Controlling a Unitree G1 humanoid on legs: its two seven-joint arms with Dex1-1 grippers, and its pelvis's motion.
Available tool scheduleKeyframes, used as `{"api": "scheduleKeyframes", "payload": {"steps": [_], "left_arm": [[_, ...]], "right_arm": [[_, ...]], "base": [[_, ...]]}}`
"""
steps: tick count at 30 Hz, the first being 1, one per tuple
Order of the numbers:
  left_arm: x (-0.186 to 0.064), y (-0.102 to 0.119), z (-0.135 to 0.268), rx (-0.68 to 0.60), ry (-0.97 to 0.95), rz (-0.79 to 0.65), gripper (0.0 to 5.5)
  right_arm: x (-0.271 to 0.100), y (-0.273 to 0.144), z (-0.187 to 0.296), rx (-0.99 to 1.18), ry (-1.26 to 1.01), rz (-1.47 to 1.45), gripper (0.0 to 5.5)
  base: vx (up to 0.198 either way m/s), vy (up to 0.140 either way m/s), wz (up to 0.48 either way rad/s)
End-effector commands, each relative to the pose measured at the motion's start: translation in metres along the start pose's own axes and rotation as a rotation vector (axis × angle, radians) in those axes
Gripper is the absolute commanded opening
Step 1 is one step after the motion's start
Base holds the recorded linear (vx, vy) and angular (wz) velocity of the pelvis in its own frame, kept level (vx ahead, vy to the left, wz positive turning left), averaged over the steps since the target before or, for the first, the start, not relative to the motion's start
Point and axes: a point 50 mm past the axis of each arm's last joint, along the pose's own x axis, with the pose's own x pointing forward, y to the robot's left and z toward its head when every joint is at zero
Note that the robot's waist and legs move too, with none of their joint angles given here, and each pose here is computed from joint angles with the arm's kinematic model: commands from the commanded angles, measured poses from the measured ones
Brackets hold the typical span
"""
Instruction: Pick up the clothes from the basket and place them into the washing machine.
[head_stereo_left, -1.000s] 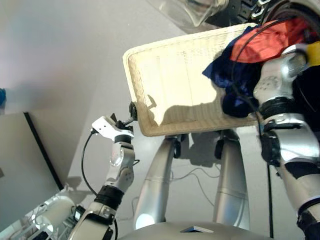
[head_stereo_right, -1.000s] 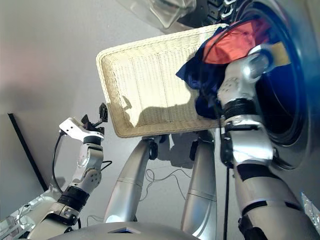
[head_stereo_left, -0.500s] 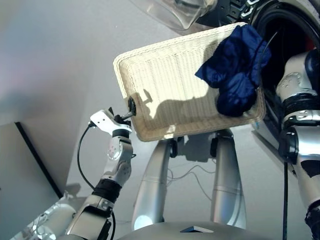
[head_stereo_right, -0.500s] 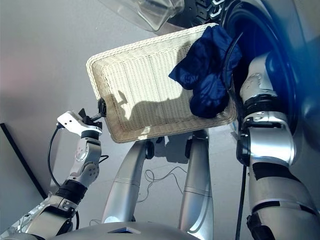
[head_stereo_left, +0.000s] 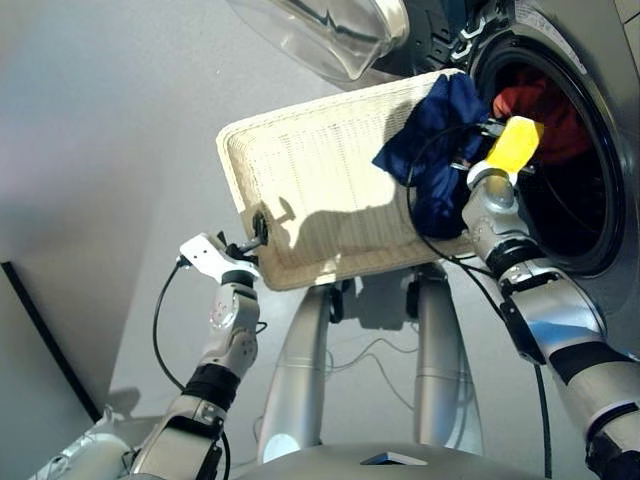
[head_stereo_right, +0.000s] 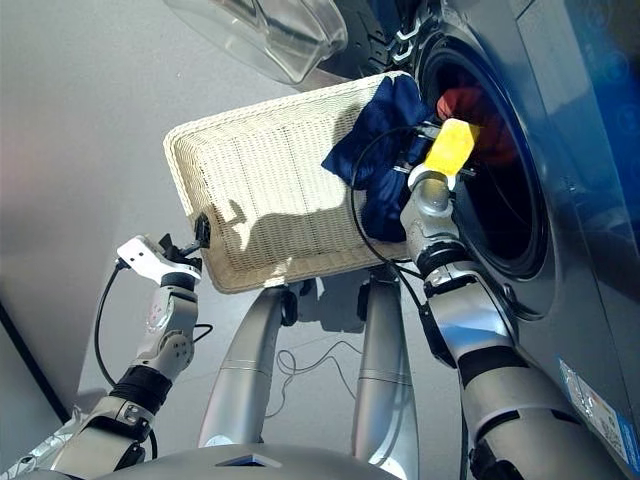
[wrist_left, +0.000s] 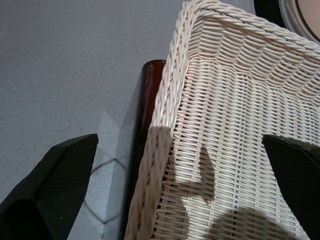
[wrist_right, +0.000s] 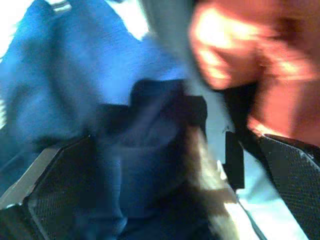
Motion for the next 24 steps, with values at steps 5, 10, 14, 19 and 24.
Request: {"api": "scheduleKeyframes", "payload": {"steps": [5,10,14,19,24], "left_arm": [[0.007,0.003,0.020,0.038,-0.069,-0.021,5.50],[0.009,-0.006,0.020,0.042,-0.068,-0.059,5.50],[0.012,-0.009,0.021,0.039,-0.072,-0.063,5.50],[0.013,-0.012,0.020,0.029,-0.071,-0.060,5.50],[0.009,-0.008,0.016,0.029,-0.048,-0.055,5.50]], "right_arm": [[-0.008,0.022,-0.023,-0.443,0.054,0.136,5.50],[-0.021,0.032,-0.050,-0.509,0.137,0.224,5.50],[-0.023,0.033,-0.053,-0.380,0.174,0.203,5.50],[-0.011,0.007,-0.038,0.072,0.202,-0.006,5.50],[-0.002,-0.003,-0.023,0.344,0.184,-0.088,5.50]], "base": [[0.000,0.000,0.000],[0.010,-0.001,0.080],[0.000,0.000,0.000],[0.000,0.000,0.000],[0.000,0.000,0.000]]}}
